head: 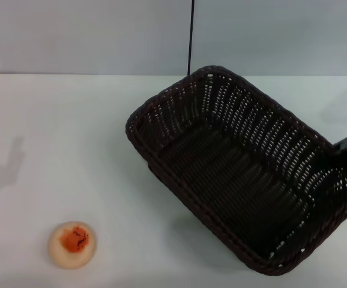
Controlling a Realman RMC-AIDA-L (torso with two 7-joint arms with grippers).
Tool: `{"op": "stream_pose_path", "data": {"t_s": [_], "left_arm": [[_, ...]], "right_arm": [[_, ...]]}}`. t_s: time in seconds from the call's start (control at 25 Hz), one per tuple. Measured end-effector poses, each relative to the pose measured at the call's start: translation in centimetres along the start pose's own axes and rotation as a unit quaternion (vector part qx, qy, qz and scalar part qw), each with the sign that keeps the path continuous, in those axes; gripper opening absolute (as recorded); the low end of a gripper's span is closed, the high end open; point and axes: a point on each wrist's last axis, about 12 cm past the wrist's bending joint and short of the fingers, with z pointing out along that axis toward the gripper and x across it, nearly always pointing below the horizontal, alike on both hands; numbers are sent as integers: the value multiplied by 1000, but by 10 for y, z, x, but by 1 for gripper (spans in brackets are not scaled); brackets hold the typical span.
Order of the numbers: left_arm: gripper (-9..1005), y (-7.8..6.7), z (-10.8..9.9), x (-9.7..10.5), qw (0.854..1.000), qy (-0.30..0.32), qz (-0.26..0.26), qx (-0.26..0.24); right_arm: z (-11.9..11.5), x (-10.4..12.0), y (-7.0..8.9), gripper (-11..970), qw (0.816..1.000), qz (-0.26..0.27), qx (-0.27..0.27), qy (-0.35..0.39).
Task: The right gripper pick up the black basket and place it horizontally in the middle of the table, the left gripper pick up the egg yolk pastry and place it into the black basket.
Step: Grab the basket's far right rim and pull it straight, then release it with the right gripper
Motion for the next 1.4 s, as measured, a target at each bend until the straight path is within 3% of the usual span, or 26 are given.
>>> {"op": "stream_pose_path", "data": {"t_s": [0.56,0.84,1.4], "left_arm": [[680,3,5,-1,1000,-17,-8,-9],[680,4,7,-2,1000,-19,-7,-8],[681,3,11,3,1000,-9,-8,-5]], "right_arm": [[-25,-11,6,175,990,-15,-35,-135],[-39,-15,7,189,984,-40,-38,-169],[-54,-33,22,216,967,-192,-42,-164]]}}
